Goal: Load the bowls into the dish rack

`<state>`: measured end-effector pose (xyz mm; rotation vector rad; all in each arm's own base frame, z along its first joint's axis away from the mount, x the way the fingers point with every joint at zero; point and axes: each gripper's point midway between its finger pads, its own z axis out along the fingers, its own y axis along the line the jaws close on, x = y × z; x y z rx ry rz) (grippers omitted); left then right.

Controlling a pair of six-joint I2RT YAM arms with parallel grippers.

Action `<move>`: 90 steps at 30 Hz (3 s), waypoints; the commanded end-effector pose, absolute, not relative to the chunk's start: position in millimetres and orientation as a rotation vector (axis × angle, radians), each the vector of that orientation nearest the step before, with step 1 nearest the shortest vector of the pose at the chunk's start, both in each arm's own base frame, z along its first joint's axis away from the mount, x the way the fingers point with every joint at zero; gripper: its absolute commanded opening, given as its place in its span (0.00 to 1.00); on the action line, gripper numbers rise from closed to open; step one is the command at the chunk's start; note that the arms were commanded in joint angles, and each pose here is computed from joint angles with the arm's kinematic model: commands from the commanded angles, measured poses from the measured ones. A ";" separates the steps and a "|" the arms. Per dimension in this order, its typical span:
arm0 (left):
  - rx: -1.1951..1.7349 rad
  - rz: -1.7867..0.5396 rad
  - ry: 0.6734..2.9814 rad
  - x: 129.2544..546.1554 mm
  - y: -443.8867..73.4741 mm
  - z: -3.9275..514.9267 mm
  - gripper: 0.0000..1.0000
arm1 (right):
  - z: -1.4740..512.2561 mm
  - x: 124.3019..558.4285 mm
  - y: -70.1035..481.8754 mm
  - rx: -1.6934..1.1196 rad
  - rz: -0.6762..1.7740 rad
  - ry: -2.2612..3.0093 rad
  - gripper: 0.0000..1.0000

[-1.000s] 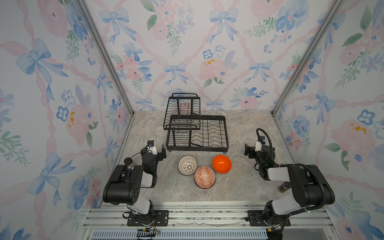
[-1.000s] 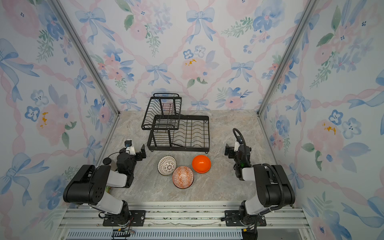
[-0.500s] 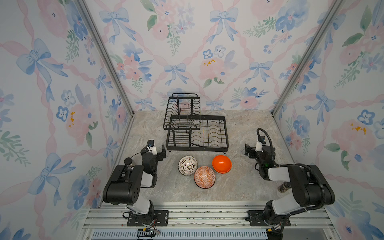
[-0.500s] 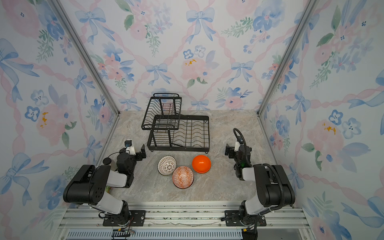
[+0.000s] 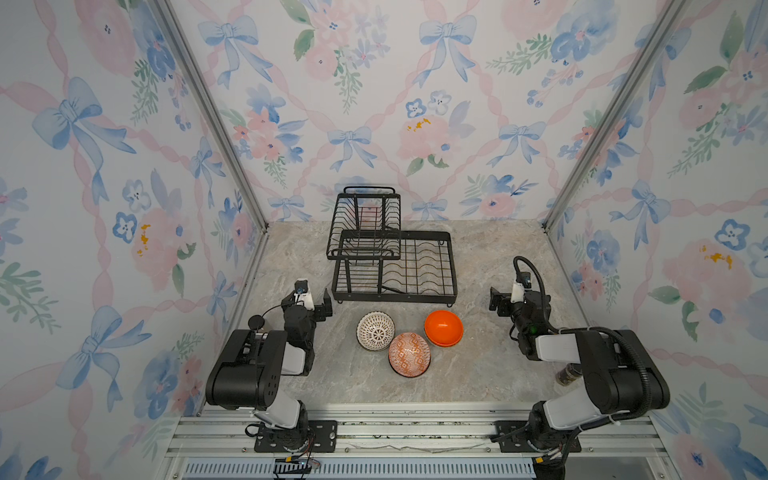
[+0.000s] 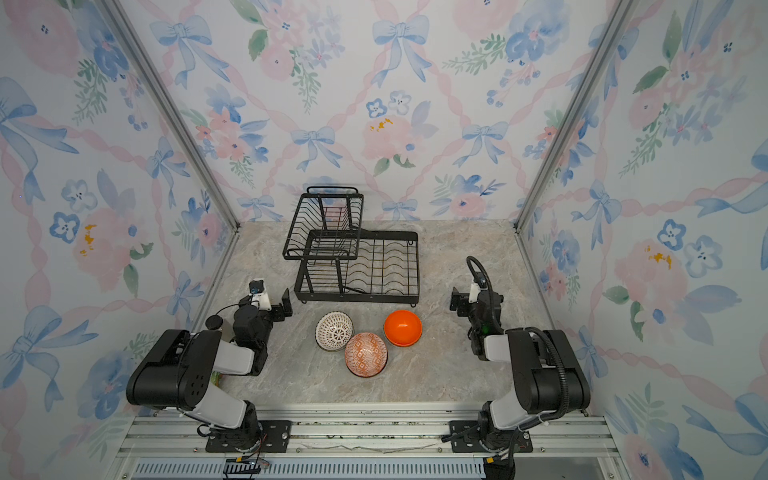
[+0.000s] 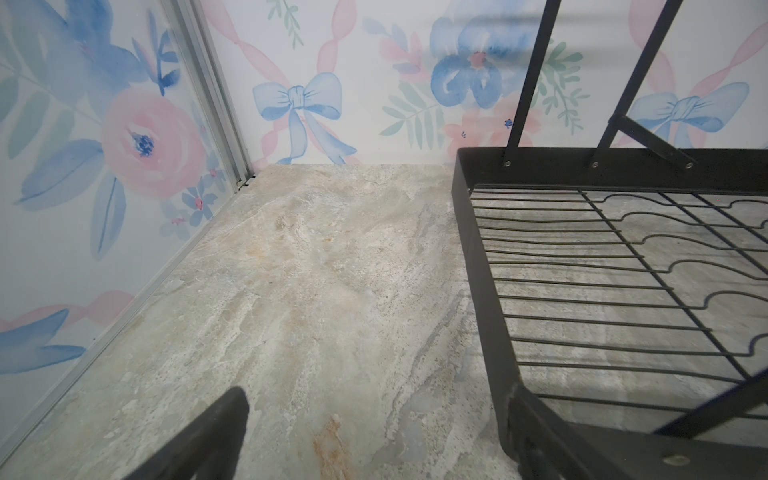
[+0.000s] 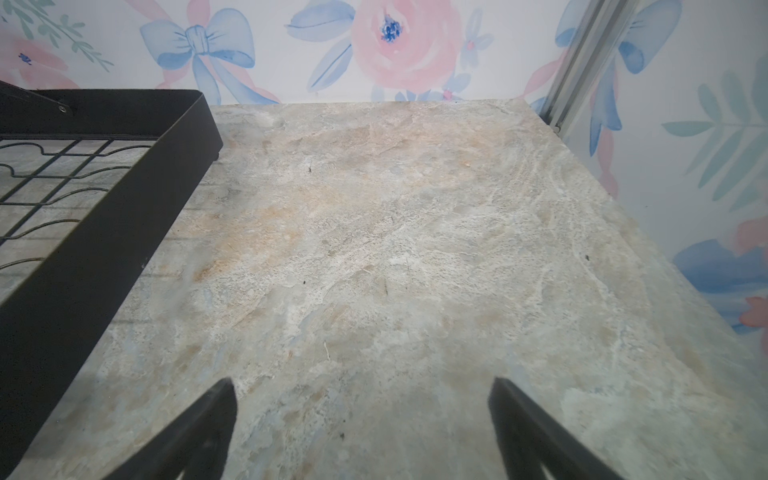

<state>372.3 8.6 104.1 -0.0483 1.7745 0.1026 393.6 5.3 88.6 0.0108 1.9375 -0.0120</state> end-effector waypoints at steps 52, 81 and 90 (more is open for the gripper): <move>0.561 -0.196 2.461 295.4 -168.6 89.4 0.79 | 170.9 330.1 72.2 -0.118 0.110 2.580 0.97; 0.469 -0.195 2.453 302.4 -157.9 99.1 0.30 | 168.6 326.9 76.5 -0.130 0.142 2.599 0.97; 0.484 -0.207 2.493 301.7 -160.6 86.9 0.28 | 170.5 323.2 74.4 -0.142 0.130 2.596 0.97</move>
